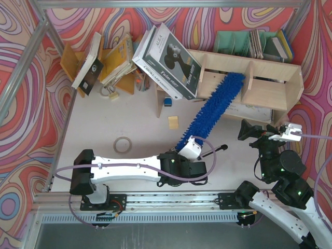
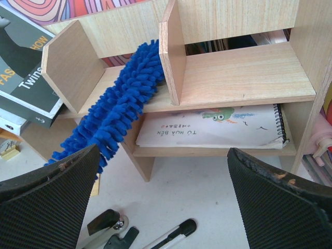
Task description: Dust the bookshelf with a duster
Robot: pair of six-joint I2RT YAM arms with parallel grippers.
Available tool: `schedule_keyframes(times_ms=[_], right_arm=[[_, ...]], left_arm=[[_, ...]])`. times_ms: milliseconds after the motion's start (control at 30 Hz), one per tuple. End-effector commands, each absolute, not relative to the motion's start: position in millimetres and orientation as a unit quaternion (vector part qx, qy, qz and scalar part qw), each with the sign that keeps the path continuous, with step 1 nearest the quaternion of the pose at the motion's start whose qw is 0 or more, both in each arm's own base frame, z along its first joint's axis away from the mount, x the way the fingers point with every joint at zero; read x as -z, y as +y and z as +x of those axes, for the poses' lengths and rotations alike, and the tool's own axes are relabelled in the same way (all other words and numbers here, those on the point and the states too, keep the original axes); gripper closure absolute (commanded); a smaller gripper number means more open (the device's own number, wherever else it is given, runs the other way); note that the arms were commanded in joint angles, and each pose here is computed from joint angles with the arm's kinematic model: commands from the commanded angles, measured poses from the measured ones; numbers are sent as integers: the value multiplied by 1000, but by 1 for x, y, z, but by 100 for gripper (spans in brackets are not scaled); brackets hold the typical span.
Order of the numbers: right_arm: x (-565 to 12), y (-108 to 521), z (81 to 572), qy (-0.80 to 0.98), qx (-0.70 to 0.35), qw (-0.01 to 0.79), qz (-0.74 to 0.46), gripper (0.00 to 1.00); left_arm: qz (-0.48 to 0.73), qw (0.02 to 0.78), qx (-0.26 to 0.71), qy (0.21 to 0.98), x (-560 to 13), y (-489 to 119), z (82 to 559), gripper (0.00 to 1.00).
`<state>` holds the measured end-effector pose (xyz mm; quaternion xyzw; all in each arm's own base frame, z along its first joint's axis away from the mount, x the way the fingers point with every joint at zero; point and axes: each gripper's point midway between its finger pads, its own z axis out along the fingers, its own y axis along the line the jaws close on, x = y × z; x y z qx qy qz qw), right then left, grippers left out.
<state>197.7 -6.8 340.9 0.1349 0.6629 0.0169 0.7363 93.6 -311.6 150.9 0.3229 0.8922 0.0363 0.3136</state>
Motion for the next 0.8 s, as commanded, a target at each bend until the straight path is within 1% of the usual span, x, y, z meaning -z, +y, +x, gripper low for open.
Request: schedule_keyframes(times_ms=[0, 200, 333, 533, 767], right_arm=[[-344, -10, 197, 655, -19, 741, 146, 1], [-345, -12, 195, 653, -18, 742, 151, 1], [-346, -13, 194, 650, -21, 744, 155, 1], [-346, -14, 193, 649, -22, 744, 156, 1], [-346, -13, 194, 650, -22, 744, 154, 1]], left_arm=[[273, 312, -48, 909, -170, -294, 92, 100], [229, 291, -48, 928, -184, -277, 83, 100], [228, 292, -52, 927, -192, -274, 84, 100], [259, 291, -37, 920, -197, -302, 84, 100], [308, 290, -24, 906, -189, -343, 86, 100]])
